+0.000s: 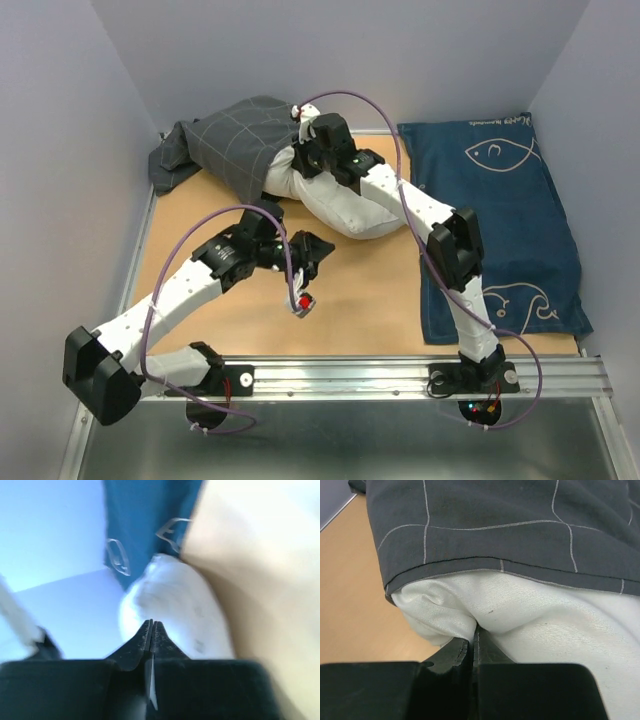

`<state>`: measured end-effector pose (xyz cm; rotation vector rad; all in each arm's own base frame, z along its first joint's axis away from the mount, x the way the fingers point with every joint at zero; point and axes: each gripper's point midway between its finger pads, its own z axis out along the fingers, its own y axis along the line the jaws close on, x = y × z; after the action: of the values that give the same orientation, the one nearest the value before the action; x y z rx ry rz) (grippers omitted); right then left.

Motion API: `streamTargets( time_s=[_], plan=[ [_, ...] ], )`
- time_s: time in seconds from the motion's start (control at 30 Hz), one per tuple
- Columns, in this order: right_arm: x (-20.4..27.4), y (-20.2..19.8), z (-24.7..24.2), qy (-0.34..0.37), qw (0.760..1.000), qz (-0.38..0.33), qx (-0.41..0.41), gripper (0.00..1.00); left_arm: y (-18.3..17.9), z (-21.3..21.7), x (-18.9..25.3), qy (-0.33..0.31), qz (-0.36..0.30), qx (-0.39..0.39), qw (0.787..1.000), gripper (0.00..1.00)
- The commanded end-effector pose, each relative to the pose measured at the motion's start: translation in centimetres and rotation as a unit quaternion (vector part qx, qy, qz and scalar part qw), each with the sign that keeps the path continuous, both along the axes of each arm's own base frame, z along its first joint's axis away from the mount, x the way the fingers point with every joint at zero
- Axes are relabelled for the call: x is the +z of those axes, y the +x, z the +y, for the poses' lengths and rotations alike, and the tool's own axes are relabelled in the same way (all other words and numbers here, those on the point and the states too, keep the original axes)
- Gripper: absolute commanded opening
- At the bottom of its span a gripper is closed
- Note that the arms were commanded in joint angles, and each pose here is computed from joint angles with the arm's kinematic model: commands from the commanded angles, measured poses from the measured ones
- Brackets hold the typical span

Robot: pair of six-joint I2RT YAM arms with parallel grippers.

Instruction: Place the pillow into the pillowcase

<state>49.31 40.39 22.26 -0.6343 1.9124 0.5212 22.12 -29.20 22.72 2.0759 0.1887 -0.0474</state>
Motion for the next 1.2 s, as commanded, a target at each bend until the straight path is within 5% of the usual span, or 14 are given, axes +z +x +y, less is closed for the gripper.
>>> streamTargets(
  time_s=[0.0,0.07,0.2,0.27,0.5,0.77,1.0,1.17],
  plan=[
    [2.6,0.7,-0.4,0.047,0.999,-0.012,-0.011,0.01,-0.4,4.1,-7.5,0.105,0.045,0.049,0.992,0.37],
    [4.0,0.8,-1.3,0.051,0.998,-0.022,-0.015,0.01,1.5,4.8,-7.1,0.09,0.025,0.097,0.991,0.55],
    [6.8,0.3,-2.6,0.06,0.997,-0.043,-0.015,0.0,5.3,8.8,-8.1,0.157,0.007,0.162,0.974,0.68],
    [8.0,0.0,-3.0,0.061,0.997,-0.053,-0.012,0.01,6.8,10.2,-8.7,0.198,-0.01,0.182,0.963,0.99],
    [10.7,-1.3,-3.6,0.066,0.995,-0.074,0.001,0.01,14.6,14.8,-12.7,0.357,-0.097,0.254,0.894,0.99],
    [11.4,-2.0,-3.5,0.073,0.994,-0.071,0.026,0.01,23.4,14.9,-12.6,0.404,-0.202,0.316,0.834,0.99],
    [10.8,-2.4,-3.4,0.069,0.995,-0.062,0.033,0.01,27.6,17.1,-13.6,0.454,-0.245,0.334,0.789,0.99],
    [10.9,-2.3,-4.0,0.067,0.995,-0.063,0.029,0.0,30.3,22.3,-13.3,0.517,-0.291,0.36,0.72,0.99]
  ],
)
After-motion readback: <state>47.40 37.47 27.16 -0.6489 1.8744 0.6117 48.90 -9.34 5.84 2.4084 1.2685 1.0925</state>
